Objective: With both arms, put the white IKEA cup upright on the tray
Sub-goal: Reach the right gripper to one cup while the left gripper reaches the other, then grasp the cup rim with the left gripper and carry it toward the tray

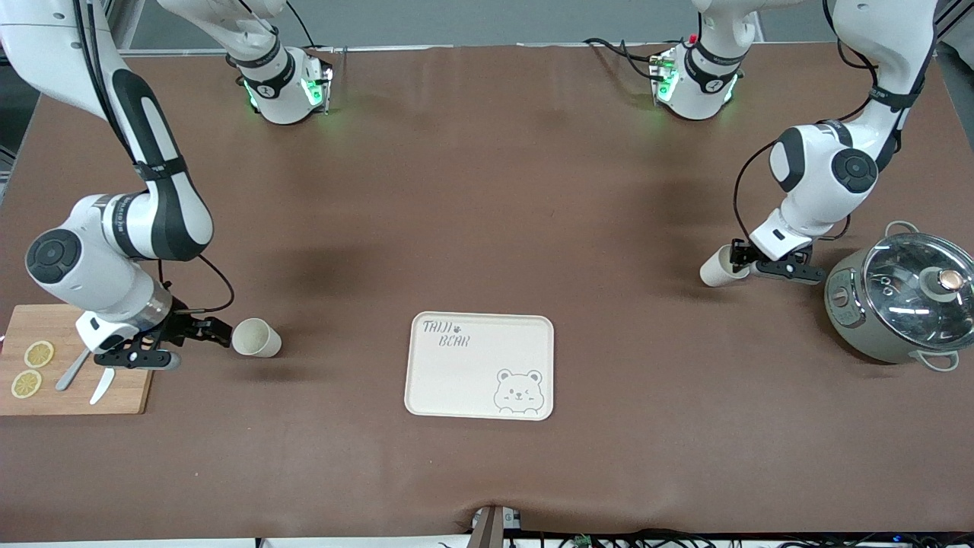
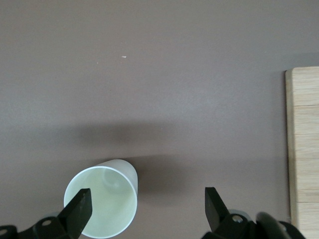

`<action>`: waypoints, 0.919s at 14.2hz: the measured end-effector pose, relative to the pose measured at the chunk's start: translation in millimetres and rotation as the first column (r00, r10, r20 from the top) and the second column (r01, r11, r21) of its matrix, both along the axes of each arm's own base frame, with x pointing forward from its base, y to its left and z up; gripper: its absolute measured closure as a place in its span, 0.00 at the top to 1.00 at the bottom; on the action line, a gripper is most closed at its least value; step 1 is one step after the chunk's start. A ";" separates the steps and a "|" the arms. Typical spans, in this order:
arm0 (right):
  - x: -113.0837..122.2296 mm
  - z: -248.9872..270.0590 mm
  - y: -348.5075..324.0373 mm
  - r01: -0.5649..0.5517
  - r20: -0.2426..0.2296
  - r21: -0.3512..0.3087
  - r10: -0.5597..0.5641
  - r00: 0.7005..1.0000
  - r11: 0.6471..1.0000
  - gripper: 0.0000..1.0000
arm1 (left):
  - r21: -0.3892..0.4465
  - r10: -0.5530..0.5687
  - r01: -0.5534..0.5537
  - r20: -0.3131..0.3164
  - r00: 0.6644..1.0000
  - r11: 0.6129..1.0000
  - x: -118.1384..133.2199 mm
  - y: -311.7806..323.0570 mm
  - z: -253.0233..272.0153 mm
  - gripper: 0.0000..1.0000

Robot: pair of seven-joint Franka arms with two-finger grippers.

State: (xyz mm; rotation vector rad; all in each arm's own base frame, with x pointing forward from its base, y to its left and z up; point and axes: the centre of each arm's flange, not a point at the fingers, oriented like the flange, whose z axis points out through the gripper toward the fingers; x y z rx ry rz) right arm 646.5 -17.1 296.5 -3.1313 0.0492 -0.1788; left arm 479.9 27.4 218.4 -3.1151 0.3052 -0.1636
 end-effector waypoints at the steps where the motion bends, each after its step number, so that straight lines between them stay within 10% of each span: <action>1: -0.7 -3.0 2.0 -0.003 -0.005 0.001 0.003 1.000 1.000 1.00 | 0.000 -0.001 0.001 0.001 1.000 1.000 0.1 -0.5 0.2 0.31; 6: -4.5 -16.1 4.7 -0.007 -0.028 0.002 0.007 1.000 1.000 1.00 | 0.001 -0.010 0.010 0.027 1.000 1.000 2.7 -5.2 12.3 0.07; 13: -4.9 -28.8 5.1 -0.008 -0.033 0.004 0.008 0.999 1.000 1.00 | -0.001 -0.010 0.010 0.046 0.999 1.000 9.5 -11.3 20.9 0.05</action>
